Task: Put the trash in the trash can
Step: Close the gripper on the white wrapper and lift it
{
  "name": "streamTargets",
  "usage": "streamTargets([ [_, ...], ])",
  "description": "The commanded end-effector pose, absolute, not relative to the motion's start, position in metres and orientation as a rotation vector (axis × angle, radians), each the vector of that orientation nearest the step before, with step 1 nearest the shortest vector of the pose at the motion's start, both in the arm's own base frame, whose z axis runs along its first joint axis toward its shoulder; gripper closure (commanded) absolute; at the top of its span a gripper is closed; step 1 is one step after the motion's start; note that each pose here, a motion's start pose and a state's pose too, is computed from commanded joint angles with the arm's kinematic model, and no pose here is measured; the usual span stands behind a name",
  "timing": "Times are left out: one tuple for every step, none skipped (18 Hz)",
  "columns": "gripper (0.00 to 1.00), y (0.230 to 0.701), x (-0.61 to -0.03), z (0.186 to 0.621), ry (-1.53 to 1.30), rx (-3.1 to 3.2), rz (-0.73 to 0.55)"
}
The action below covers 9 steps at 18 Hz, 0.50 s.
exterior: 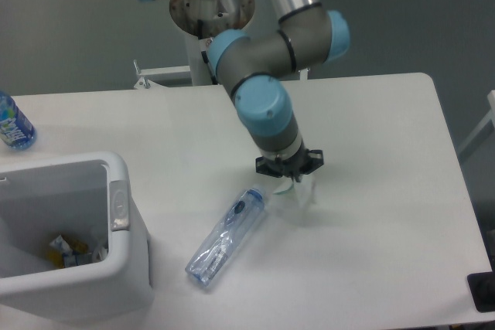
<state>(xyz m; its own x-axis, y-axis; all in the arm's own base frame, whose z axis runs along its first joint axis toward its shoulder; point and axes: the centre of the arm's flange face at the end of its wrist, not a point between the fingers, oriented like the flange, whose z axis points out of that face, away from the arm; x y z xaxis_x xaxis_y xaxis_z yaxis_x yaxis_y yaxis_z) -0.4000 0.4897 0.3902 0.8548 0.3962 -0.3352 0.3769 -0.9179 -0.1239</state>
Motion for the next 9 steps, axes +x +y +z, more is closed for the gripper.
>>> streamTargets([
  [1.0,0.491,-0.403,0.419,-0.651,-2.909,0.576],
  [1.0,0.496,-0.404,0.433,-0.704,-2.84,0.535],
  [1.0,0.504,-0.404,0.448,-0.754,-2.759,0.459],
  [1.0,0.511,-0.402,0.463,-0.789,-2.685,0.382],
  [1.0,0.517,-0.401,0.479,-0.819,-2.616,0.315],
  [1.0,0.523,-0.4,0.495,-0.843,-2.55,0.244],
  [1.0,0.529,-0.397,0.508,-0.849,-2.493,0.165],
  [1.0,0.535,-0.391,0.518,-0.831,-2.445,0.065],
  [1.0,0.54,-0.384,0.526,-0.804,-2.402,-0.041],
])
